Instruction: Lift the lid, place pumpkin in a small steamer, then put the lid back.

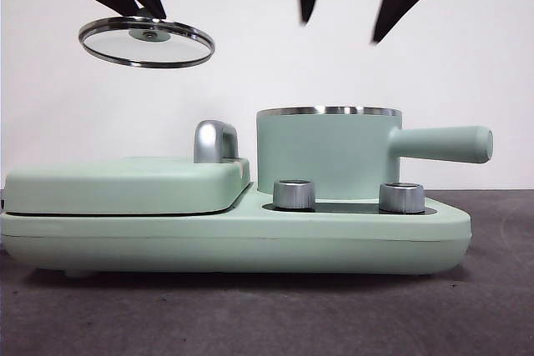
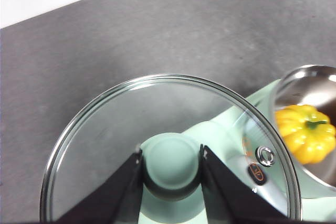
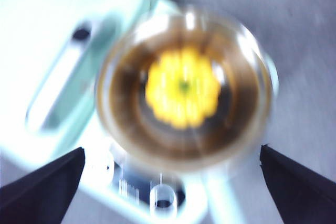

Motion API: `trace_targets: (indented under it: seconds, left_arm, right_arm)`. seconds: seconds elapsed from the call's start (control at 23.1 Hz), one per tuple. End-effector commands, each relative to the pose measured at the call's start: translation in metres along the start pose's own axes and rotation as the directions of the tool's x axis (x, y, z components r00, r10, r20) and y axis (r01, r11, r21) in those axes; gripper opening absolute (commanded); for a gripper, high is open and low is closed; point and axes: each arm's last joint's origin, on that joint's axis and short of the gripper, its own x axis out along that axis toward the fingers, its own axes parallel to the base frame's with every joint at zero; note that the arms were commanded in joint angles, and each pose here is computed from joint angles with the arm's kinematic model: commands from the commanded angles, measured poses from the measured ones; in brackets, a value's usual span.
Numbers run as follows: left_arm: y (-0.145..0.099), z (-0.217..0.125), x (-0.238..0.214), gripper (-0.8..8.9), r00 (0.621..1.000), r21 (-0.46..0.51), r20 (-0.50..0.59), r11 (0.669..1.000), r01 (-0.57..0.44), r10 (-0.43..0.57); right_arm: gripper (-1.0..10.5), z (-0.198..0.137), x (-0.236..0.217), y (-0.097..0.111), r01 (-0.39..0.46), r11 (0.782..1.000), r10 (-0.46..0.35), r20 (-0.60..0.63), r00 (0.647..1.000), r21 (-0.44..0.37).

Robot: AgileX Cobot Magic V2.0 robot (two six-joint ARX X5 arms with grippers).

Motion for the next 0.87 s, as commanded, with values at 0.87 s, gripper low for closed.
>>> trace_targets:
  seconds: [0.87]
  left_arm:
    - [-0.127, 0.017, 0.05, 0.15, 0.957, 0.25, 0.012, 0.928, 0.277, -0.289]
  right_arm:
    - [5.5, -0.297, -0.083, -0.015, -0.159, 0.986, 0.154, 0.598, 0.787, -0.045]
